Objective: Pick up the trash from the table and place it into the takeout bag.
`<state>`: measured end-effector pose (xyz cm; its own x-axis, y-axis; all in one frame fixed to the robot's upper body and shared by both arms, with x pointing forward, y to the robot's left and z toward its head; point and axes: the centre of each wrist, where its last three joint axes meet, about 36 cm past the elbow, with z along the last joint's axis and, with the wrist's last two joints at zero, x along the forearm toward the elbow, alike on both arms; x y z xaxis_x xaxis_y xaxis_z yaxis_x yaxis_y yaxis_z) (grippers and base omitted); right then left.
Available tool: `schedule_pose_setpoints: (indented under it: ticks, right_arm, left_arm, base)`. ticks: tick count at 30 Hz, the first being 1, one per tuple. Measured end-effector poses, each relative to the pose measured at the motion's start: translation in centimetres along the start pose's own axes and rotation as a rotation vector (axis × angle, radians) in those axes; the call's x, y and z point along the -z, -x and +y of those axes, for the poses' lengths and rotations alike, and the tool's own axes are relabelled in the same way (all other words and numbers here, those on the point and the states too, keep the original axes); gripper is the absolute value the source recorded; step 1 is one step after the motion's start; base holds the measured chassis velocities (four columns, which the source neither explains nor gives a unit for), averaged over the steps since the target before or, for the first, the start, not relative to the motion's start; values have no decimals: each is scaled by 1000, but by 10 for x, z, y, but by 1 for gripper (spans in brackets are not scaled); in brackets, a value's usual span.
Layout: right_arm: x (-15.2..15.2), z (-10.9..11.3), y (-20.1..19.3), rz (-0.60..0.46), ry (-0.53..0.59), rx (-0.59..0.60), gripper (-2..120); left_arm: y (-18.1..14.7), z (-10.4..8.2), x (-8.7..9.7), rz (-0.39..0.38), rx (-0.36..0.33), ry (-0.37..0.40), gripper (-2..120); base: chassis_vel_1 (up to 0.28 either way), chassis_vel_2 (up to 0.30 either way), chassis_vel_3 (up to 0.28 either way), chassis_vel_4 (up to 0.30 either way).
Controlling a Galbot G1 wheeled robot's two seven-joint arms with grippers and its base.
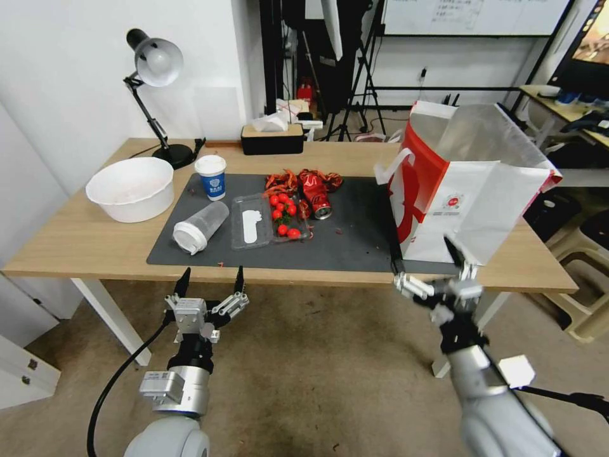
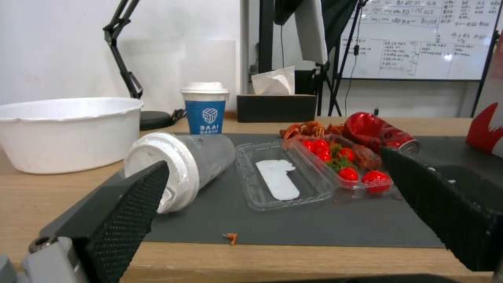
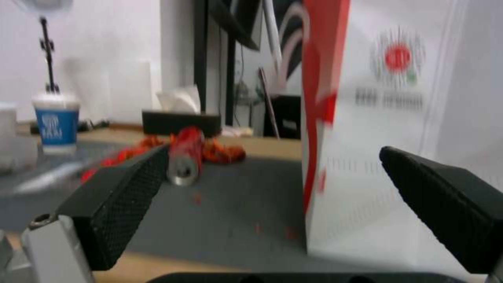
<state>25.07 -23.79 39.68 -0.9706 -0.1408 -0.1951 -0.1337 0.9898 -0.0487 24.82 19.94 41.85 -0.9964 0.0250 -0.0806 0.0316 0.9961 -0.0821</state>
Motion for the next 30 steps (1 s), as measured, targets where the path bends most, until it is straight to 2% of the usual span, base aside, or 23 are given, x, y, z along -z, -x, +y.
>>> schedule_pose_setpoints:
  ticks: [6,15,19,30]
  right_arm:
    - [-22,19,-23,64,20,-23,100]
    - [-31,25,-25,76,24,-22,100]
    - [-26,27,-13,80,45,-28,100]
    - [3,34,71,98,205,24,100]
  left_arm:
    - [0,1,0,0,2,2,100]
    - [1,2,-2,3,4,3,100]
    - [1,2,-3,6,5,3,100]
    - [2,2,-8,12,9,0,100]
  base:
    - [0,0,0,0]
    - [0,0,0,0]
    - [0,0,0,0]
    - [0,0,0,0]
